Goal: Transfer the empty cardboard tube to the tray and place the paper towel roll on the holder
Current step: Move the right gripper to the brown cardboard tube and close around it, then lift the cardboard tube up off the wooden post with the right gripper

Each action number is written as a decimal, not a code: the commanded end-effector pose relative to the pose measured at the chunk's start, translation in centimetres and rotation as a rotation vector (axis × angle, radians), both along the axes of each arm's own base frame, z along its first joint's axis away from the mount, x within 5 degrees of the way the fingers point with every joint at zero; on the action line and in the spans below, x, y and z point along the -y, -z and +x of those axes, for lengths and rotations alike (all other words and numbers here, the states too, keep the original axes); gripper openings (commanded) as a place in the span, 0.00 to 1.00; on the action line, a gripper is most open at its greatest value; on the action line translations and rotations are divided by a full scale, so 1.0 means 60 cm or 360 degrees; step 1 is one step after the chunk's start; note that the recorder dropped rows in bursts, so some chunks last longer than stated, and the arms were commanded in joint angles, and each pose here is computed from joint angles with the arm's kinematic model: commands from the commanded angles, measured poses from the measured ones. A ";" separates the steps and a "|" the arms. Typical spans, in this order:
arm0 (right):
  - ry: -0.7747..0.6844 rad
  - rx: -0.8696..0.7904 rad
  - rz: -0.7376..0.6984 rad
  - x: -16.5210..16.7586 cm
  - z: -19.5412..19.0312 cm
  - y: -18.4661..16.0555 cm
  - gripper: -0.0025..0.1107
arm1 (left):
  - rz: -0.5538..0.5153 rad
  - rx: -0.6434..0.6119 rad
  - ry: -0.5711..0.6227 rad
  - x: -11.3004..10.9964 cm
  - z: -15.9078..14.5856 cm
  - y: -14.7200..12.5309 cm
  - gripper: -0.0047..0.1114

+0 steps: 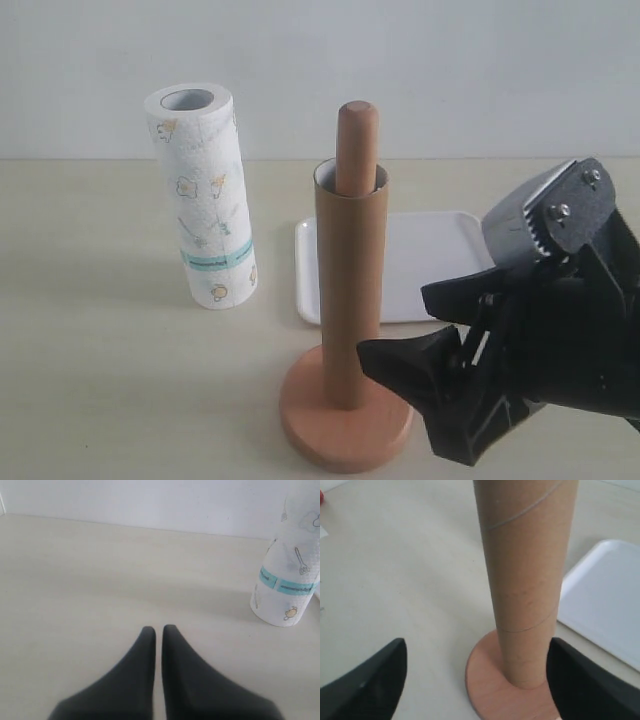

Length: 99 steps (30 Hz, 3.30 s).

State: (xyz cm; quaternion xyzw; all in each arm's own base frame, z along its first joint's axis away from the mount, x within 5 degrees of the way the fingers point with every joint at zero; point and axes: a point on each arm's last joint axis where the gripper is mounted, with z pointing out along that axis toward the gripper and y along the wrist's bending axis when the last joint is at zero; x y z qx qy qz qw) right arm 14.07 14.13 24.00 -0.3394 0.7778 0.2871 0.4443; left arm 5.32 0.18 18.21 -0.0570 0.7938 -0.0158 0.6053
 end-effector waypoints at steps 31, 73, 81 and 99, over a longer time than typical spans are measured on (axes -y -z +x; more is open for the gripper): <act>0.0030 0.0127 -0.0041 -0.023 0.039 -0.030 0.70 | -0.0009 -0.0003 0.0002 0.000 0.000 0.002 0.08; -0.0102 -0.0032 -0.0242 -0.088 0.113 0.038 0.02 | -0.0009 -0.0003 0.0002 0.000 0.000 0.002 0.08; -0.0070 0.0045 -0.0221 -0.080 0.108 0.016 0.02 | -0.0009 -0.0003 0.0002 0.000 0.000 0.002 0.08; -0.0018 0.0373 0.0091 -0.036 0.052 -0.111 0.02 | -0.0009 -0.0003 0.0002 0.000 0.000 0.002 0.08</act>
